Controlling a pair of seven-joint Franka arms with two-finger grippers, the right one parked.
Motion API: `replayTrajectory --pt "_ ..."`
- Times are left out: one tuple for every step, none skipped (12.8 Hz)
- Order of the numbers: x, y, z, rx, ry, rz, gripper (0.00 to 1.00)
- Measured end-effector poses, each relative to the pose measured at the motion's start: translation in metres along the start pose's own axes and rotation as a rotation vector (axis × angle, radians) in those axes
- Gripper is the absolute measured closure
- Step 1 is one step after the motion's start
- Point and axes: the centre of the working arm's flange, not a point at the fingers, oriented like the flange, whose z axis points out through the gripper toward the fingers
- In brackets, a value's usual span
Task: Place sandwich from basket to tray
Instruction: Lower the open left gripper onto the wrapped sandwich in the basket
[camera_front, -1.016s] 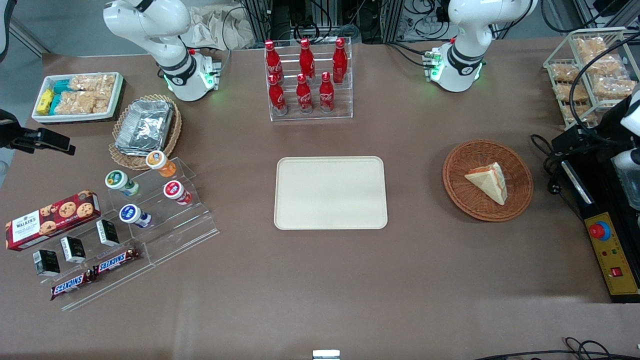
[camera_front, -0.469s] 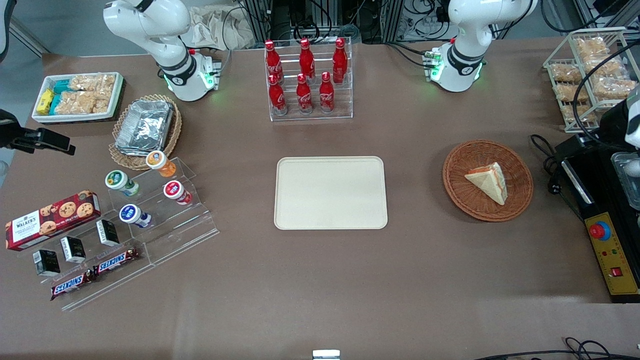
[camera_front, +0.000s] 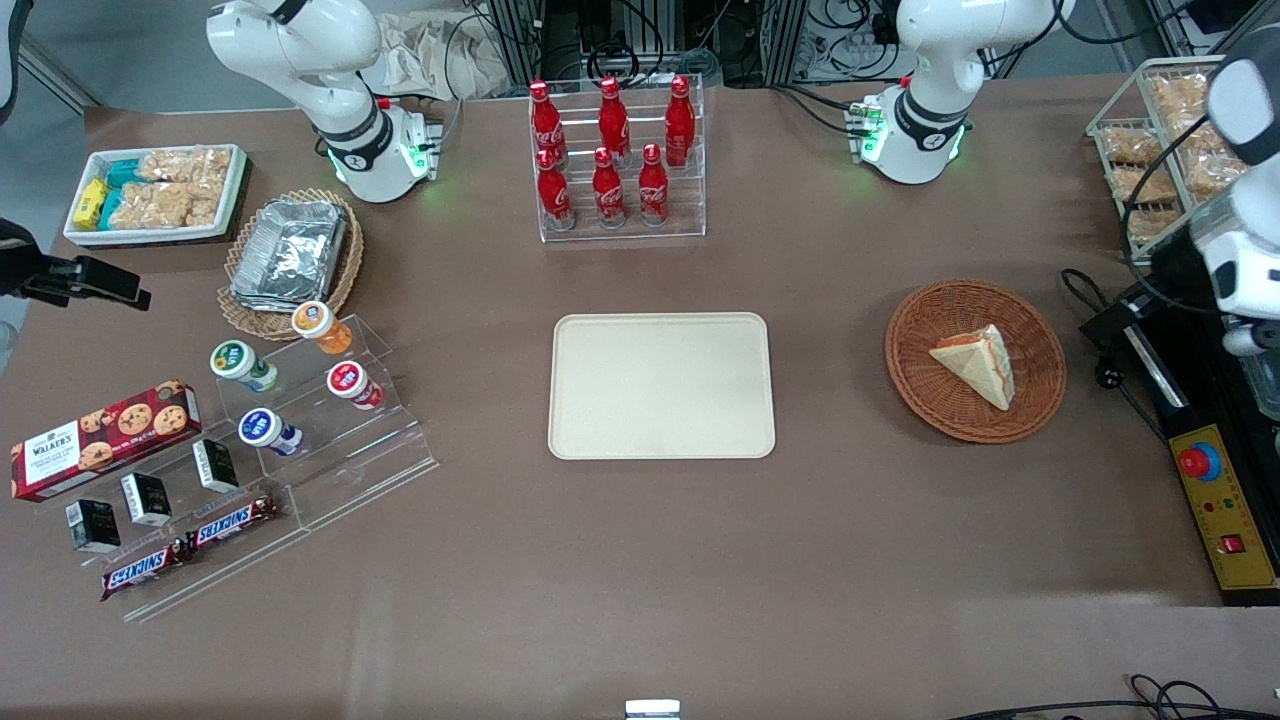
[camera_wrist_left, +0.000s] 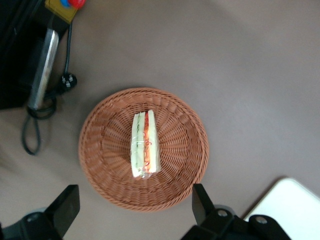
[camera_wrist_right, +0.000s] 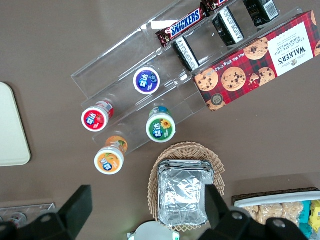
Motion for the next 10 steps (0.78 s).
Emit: replayTrajectory --pt "-0.007 -0.003 0.019 0.007 -0.009 -0.029 0.0" --pt "-0.011 -0.005 0.033 0.013 -0.018 -0.051 0.0" --pt "-0.013 -0.007 0.043 0.015 -0.02 -0.071 0.0" --pt "-0.015 -0.008 0.051 0.015 -0.02 -0.086 0.0" --pt "-0.015 -0.009 0.059 0.013 -0.019 -0.099 0.0" --pt "-0.016 -0.009 0.066 0.009 -0.015 -0.112 0.0" --pt "-0.017 -0.009 0.074 0.008 -0.015 -0.123 0.0" --pt "-0.019 -0.006 0.083 0.008 -0.016 -0.135 0.0" --pt "-0.022 -0.002 0.092 0.009 -0.018 -0.153 0.0" --pt "-0.025 0.003 0.102 0.01 -0.019 -0.173 0.0"
